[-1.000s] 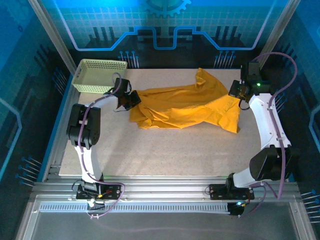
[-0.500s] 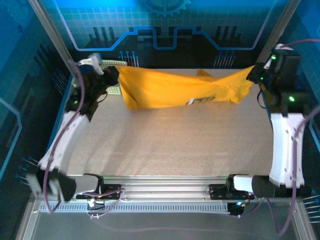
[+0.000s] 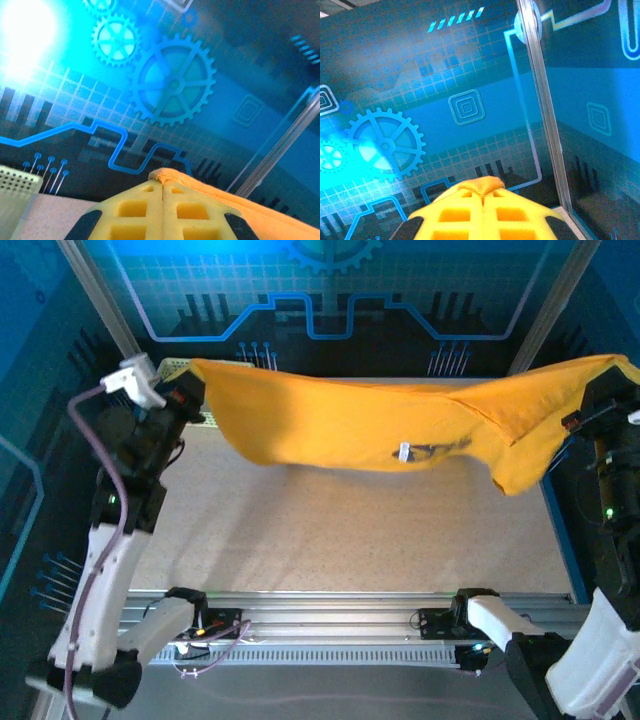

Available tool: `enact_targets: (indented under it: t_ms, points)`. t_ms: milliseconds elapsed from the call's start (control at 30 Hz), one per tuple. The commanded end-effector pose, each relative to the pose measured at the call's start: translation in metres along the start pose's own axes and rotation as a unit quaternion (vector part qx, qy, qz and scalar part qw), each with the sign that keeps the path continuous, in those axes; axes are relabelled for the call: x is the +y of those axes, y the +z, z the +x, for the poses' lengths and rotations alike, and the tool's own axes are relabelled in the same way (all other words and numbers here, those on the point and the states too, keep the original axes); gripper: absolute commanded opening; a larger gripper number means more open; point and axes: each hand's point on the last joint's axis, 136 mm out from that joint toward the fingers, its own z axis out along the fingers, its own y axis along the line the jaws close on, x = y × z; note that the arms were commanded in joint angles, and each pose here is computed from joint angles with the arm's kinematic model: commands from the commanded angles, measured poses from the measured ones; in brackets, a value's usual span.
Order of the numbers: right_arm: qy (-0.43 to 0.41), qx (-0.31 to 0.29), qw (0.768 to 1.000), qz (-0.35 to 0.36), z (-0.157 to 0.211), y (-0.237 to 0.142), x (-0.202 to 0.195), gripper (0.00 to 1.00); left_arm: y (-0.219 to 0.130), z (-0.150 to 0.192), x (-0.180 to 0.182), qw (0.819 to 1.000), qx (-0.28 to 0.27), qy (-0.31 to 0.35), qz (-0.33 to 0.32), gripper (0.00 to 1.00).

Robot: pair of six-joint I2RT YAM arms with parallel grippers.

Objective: Fold the inside-out t-shirt

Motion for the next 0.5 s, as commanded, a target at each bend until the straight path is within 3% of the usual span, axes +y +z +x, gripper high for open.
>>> enact_targets:
  t_ms: [0,233,467]
  points:
    - [-0.025,0.037,0.999,0.007,0.020,0.060,0.004,0.00,0.047,0.029,0.035,0.994,0.078,0.008,-0.071,0.00]
    - [-0.067,0.091,0.994,0.008,0.066,0.163,0.010,0.00,0.138,0.050,0.058,0.986,0.134,0.000,-0.100,0.00]
    - [-0.076,0.105,0.991,-0.021,0.093,0.251,0.022,0.00,0.209,0.041,0.066,0.987,0.130,-0.012,-0.092,0.00]
